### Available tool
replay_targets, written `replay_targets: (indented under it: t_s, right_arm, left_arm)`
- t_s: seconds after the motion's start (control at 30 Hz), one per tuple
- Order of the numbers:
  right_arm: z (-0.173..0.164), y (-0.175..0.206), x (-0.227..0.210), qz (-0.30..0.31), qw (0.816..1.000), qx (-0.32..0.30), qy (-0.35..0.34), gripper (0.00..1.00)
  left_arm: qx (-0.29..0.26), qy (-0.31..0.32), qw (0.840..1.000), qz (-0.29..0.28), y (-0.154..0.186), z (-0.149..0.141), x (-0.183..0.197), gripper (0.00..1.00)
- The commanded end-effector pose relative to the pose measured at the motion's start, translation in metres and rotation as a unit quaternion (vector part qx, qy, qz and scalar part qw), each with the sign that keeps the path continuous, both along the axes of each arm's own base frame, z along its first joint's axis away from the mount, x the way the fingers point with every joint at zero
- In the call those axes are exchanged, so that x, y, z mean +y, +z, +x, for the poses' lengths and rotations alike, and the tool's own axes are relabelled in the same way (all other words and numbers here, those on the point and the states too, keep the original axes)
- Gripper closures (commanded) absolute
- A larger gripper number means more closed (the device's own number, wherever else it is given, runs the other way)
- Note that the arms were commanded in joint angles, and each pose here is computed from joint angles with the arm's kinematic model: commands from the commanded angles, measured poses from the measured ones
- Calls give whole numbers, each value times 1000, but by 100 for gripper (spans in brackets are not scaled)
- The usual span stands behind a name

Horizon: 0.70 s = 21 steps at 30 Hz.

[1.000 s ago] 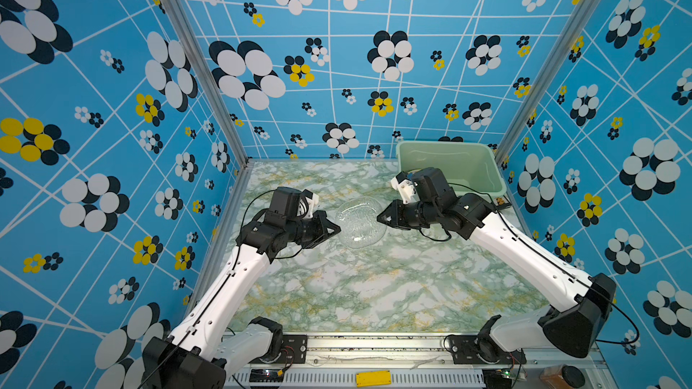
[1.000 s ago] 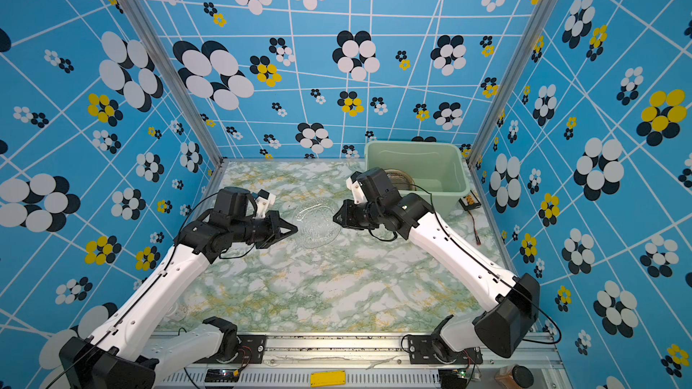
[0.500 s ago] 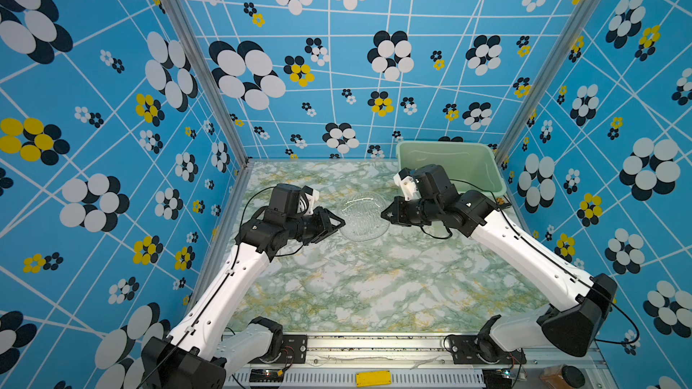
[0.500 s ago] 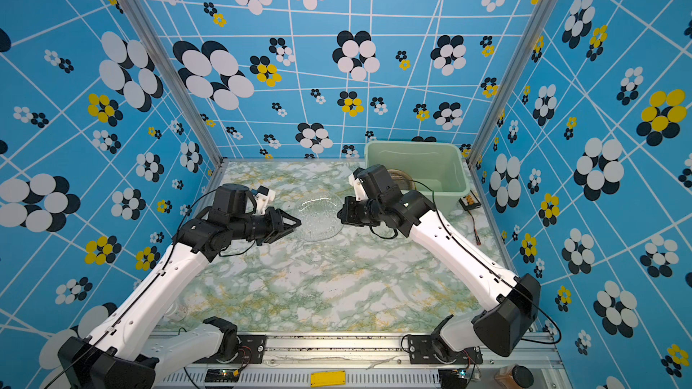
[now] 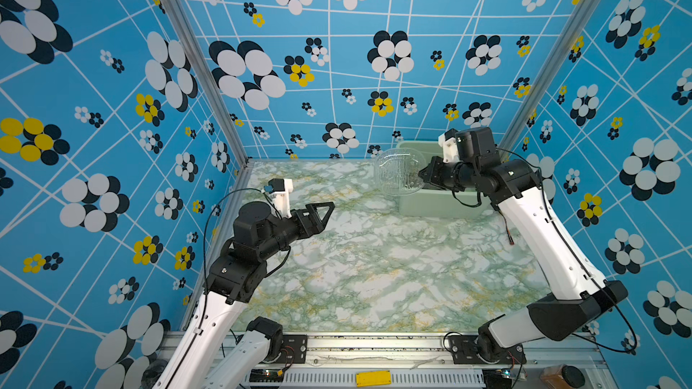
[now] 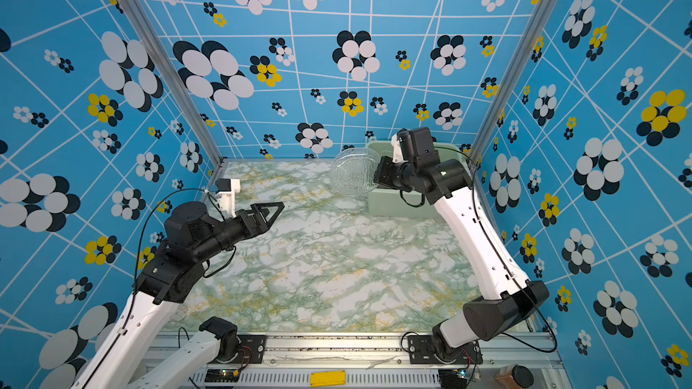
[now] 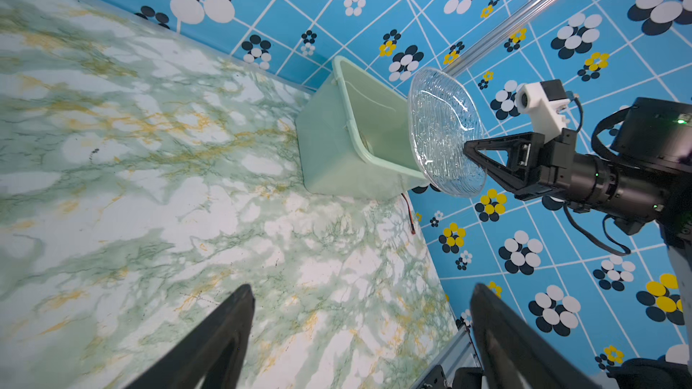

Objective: Place the plates into the plastic bin on the countertop
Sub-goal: Place the plate in the plastic bin.

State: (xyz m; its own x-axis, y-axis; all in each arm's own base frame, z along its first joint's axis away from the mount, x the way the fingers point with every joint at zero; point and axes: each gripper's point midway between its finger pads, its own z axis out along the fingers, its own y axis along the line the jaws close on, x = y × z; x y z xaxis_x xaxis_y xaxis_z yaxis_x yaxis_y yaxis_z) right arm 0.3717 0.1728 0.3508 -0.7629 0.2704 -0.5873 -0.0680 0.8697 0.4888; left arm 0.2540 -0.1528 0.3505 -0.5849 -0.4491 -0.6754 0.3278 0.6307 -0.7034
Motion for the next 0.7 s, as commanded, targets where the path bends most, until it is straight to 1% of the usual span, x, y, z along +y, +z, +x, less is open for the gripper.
replay_targets:
  t_s: [0.0, 0.1, 0.13, 0.27, 0.37, 0.4, 0.43, 0.6, 0.67]
  right_arm:
    - [12, -19, -34, -45, 998, 31, -31, 100]
    - [29, -29, -59, -68, 995, 42, -58, 100]
    - [34, -33, -67, -78, 994, 46, -66, 100]
    - [57, -47, -95, -90, 989, 64, -94, 100]
    - [75, -54, -104, -101, 988, 72, -95, 100]
    - [83, -58, -121, -106, 985, 77, -109, 100]
    - [88, -61, -127, -112, 984, 82, -111, 100]
    - [114, -85, -153, -176, 972, 112, -106, 100]
    - [122, -96, -160, -197, 968, 123, -97, 100]
  left_arm:
    - [-26, 2, 999, 27, -2, 10, -1, 8]
    - [-30, -19, 998, 46, -3, 16, -9, 6]
    - [-34, -25, 998, 56, -3, 19, -11, 1]
    - [-45, -43, 995, 83, 1, 32, -23, 1]
    - [-56, -70, 990, 106, 2, 43, -40, 1]
    - [-60, -79, 988, 116, 1, 48, -47, 1]
    - [-63, -88, 986, 123, 1, 51, -53, 1]
    - [-86, -141, 972, 165, -12, 67, -93, 1]
    - [-85, -157, 968, 176, -20, 72, -106, 1]
